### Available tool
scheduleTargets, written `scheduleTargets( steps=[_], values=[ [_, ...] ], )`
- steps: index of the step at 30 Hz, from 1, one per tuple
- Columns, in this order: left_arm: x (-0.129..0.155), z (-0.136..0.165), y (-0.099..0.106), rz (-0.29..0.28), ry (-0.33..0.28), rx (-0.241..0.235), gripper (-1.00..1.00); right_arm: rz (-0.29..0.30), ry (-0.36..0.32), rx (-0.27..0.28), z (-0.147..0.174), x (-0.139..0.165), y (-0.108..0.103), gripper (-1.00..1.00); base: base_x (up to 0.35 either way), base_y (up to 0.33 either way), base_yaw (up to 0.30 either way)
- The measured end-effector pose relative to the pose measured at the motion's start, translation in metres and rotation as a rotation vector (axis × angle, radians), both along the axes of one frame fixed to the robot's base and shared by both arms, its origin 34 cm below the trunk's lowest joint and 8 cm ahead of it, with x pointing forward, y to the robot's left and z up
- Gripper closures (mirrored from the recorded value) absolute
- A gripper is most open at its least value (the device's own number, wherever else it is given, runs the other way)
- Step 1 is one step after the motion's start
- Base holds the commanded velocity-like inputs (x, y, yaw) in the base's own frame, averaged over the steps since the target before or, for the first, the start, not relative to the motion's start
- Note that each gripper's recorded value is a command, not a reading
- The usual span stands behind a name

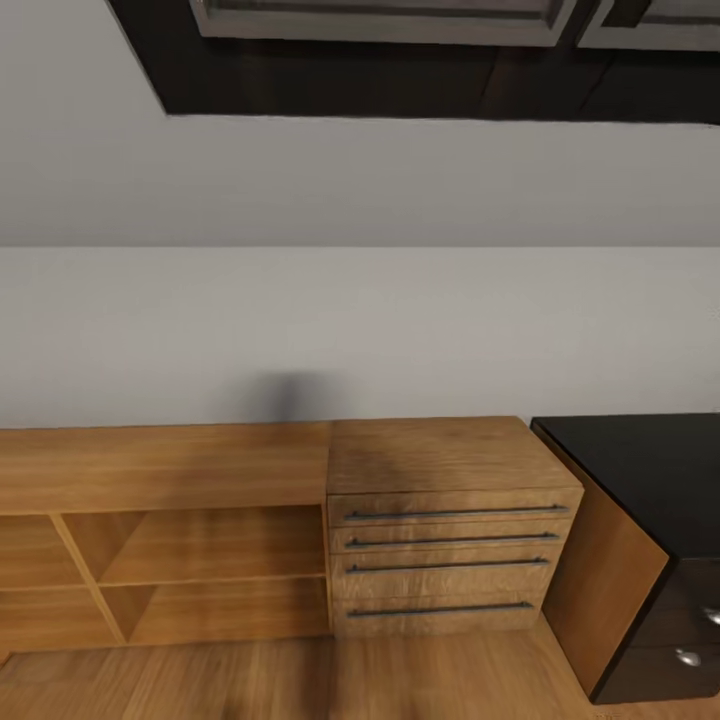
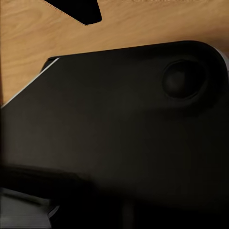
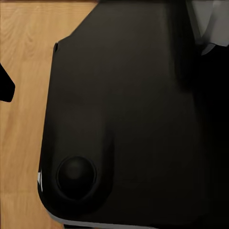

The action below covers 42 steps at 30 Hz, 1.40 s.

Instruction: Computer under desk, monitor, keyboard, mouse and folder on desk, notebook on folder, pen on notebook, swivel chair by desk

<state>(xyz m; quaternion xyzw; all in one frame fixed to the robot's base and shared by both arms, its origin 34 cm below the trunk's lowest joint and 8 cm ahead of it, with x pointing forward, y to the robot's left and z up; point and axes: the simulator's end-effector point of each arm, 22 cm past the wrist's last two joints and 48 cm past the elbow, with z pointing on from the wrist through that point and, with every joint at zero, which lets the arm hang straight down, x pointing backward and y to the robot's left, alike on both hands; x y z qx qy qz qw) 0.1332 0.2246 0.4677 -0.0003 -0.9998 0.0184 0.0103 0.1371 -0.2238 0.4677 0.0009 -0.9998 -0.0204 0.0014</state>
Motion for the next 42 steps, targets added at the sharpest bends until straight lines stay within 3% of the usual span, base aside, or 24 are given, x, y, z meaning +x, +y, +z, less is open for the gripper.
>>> scheduleTargets(
  steps=[8,19,32,42],
  values=[
    [0.0,0.013,0.0,0.002,0.0,0.0,-1.0,0.0,-0.008,0.0,0.013,0.001,0.0,-1.0,0.0,0.0,-0.261],
    [-0.003,0.029,-0.001,0.003,0.006,-0.001,-1.0,-0.012,-0.075,-0.002,0.03,0.015,-0.001,-1.0,0.0,0.0,-0.233],
    [-0.011,0.048,0.0,0.004,0.023,0.0,-1.0,-0.014,-0.064,-0.002,0.048,0.008,-0.001,-1.0,0.0,0.0,-0.172],
    [-0.014,0.062,-0.001,0.005,0.027,0.0,-1.0,-0.019,-0.059,-0.002,0.062,0.005,-0.001,-1.0,0.0,0.0,-0.033]
  ],
)
